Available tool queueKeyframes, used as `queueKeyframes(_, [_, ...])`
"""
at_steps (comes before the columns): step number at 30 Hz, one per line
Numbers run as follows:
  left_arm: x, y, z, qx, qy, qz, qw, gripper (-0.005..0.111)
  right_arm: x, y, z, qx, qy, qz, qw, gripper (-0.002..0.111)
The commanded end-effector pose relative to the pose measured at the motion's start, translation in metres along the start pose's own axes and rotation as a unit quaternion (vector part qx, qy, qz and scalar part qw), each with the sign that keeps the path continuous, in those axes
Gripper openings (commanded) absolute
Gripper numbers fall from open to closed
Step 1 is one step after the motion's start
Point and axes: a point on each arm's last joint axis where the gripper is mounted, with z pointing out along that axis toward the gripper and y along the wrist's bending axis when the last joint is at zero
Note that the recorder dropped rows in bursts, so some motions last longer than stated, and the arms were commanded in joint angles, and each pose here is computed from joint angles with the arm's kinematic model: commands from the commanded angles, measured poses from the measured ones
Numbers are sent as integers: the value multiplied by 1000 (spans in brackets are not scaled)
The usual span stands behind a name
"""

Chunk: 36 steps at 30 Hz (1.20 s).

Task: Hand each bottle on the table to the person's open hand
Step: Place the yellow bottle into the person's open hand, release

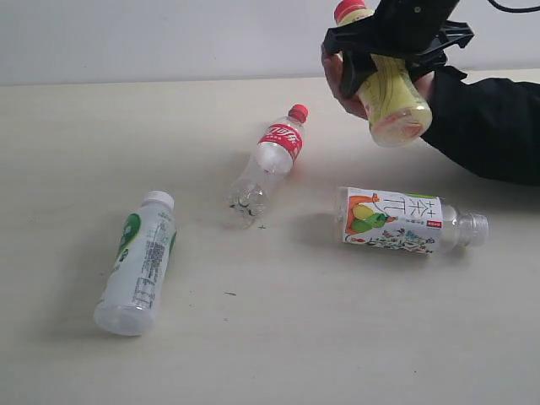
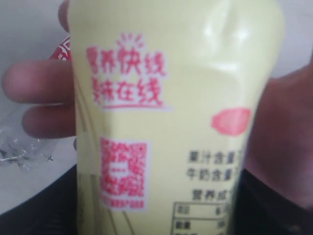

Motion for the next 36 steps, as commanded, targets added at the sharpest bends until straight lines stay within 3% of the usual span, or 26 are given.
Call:
queueKeyframes(1, [-1,0,0,3,-5,2,1000,0,-2,-3,11,3,11,7,1000,0])
queueKeyframes(13, [-1,0,0,3,-5,2,1000,0,-2,-4,16,6,20,8,1000,3])
queueKeyframes(28, [-1,0,0,3,-5,2,1000,0,-2,-6,16,14,19,3,1000,68])
queueKeyframes(31, [-1,0,0,3,-5,2,1000,0,-3,-7,16,19,15,0,1000,74])
queueKeyframes(36, [-1,0,0,3,-5,2,1000,0,-3,-7,16,20,11,7,1000,74])
